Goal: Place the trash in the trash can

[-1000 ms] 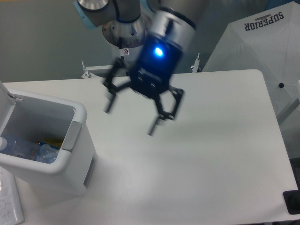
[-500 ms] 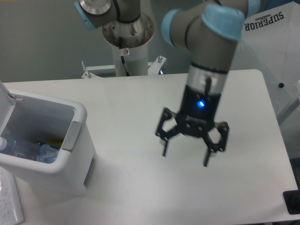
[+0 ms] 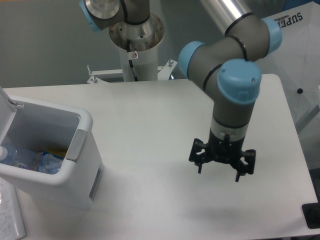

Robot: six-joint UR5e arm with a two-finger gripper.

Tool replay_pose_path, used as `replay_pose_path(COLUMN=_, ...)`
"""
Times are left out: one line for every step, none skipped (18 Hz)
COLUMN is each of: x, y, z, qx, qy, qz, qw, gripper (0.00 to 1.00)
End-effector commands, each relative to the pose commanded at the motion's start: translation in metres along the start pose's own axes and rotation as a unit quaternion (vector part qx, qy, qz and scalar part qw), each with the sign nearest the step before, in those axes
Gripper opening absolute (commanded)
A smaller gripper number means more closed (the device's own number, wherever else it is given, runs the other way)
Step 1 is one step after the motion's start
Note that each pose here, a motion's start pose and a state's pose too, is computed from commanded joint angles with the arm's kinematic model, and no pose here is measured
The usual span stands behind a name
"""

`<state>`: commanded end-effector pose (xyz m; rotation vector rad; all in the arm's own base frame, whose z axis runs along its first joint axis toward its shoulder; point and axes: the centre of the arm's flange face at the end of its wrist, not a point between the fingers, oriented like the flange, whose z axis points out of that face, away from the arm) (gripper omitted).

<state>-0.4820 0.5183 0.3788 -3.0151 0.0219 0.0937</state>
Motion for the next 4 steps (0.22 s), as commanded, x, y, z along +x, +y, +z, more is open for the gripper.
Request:
replay_pose_path(x=0.000, y=0.005, z=0.002, qx=-0.020, qy=0.004, qz=0.013, qw=0.9997, gripper=1.00)
replay_pose_path(x=0.000, y=0.010, z=0.004, qx=-0.044, qy=0.004, qz=0.027, qw=0.9986, gripper=1.00)
replay_pose_path(x=-0.001, y=0.014, z=0.005, qx=-0.063, qy=0.000, qz=0.039, qw=0.9973, gripper=1.00)
replay_pose_path(x=-0.002, y=0.015, z=0.007, qx=-0.070, qy=-0.003, qz=0.043, qw=0.9966, gripper=1.00)
